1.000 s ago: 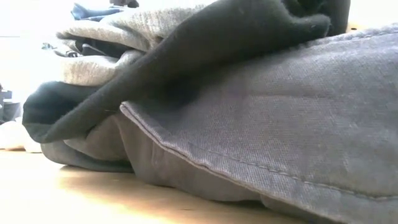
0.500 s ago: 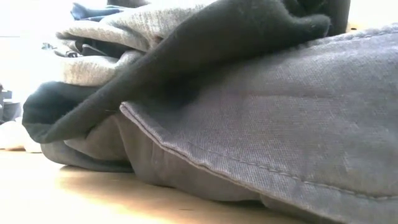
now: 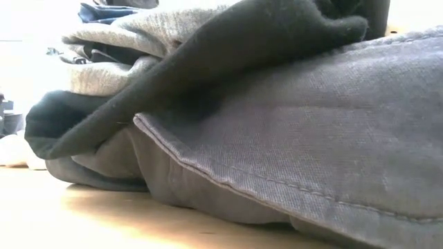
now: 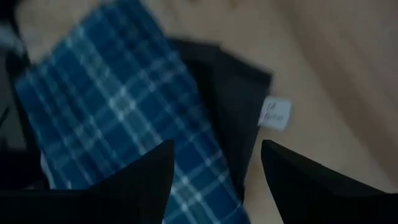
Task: Sort clothes
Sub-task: Adjust the blue pants on top of the stacked clothes
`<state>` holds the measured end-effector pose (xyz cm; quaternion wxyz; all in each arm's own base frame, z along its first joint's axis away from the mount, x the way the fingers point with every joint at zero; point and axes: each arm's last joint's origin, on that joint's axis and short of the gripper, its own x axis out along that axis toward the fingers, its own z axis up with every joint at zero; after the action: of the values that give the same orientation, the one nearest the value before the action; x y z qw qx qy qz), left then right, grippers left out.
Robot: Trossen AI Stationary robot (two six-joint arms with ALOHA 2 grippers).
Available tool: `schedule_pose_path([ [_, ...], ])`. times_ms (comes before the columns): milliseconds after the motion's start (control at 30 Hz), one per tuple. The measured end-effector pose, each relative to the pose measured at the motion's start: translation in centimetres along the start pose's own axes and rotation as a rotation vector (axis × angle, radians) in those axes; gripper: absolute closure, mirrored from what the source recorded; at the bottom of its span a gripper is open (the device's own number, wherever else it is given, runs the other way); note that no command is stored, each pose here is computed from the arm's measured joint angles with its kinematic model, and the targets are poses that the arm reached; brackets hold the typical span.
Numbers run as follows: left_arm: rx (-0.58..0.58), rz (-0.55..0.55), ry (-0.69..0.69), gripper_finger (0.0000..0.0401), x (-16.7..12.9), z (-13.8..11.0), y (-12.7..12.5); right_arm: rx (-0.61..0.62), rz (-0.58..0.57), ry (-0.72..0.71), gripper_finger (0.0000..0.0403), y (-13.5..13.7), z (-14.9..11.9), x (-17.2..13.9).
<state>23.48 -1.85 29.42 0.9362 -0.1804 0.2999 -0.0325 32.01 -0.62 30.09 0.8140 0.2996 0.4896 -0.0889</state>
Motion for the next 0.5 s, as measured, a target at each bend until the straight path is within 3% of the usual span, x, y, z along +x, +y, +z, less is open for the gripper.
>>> schedule_pose_path([
  [200,-0.076,0.068,0.01,0.0264,-0.3,0.2,1.7,-0.056,0.038,0.101,0.0143,-2.2,-1.7,1.7],
  [500,-0.138,0.124,-0.002,0.0264,-0.2,0.1,3.5,0.012,0.123,0.051,0.0143,-7.1,-4.5,0.6],
])
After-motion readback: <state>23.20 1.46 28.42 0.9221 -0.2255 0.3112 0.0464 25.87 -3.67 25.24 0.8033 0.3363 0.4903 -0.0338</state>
